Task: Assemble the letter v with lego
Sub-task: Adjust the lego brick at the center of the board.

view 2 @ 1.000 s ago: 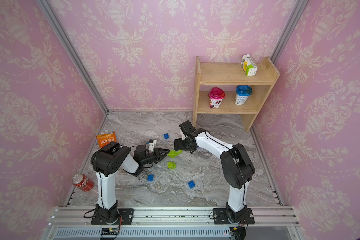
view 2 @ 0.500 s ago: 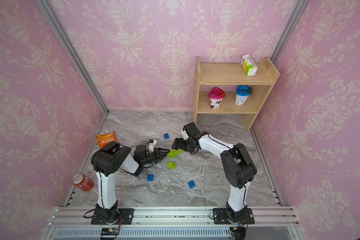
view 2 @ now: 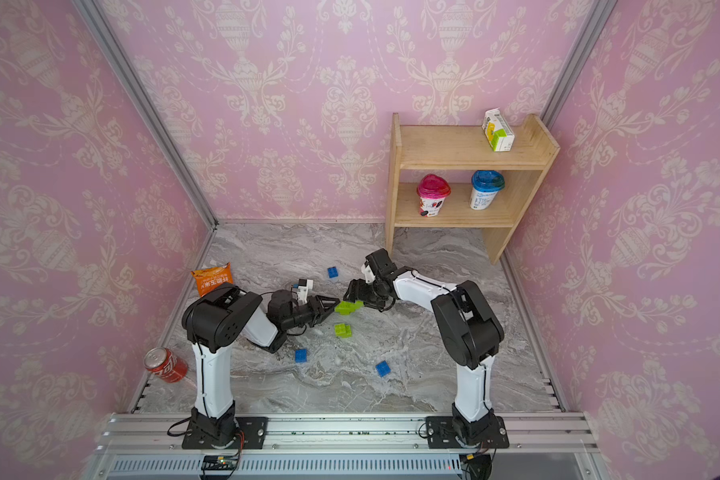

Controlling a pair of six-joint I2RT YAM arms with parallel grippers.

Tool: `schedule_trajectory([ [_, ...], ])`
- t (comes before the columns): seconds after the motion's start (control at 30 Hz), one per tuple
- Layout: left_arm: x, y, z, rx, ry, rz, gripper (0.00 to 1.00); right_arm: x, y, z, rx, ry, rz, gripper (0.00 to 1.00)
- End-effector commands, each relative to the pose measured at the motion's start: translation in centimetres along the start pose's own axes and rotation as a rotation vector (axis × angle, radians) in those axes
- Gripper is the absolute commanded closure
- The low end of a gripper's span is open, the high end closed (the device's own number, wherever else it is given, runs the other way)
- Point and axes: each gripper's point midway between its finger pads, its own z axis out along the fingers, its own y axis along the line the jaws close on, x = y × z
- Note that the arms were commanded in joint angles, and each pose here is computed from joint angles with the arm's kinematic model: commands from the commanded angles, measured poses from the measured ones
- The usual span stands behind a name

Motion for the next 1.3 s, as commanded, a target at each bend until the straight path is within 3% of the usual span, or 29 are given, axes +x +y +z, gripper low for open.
schedule_trajectory([
  [0.0, 2.2, 3.8, -0.4, -0.121, 0.043, -0.080, 0.63, 0.4, -0.5, 0.3, -0.001, 0.011, 0.017, 0.25],
  [0.43, 2.1, 2.9, -0.8, -0.106, 0.033, -0.066, 0.55, 0.5, -0.4, 0.0, 0.005, -0.003, 0.011, 0.39],
  [0.67, 1.6, 2.0, -1.7, -0.082, 0.019, -0.045, 0.50, 0.4, -0.1, -0.3, 0.017, -0.007, -0.013, 0.40],
  [1.03, 1.3, 1.3, -2.3, -0.091, 0.029, -0.015, 0.50, 0.3, 0.7, -1.2, 0.037, -0.022, -0.082, 0.40],
  [1.27, 1.2, 1.5, -2.3, -0.093, 0.028, -0.019, 0.50, 0.3, 0.9, -1.3, 0.048, -0.017, -0.102, 0.45],
])
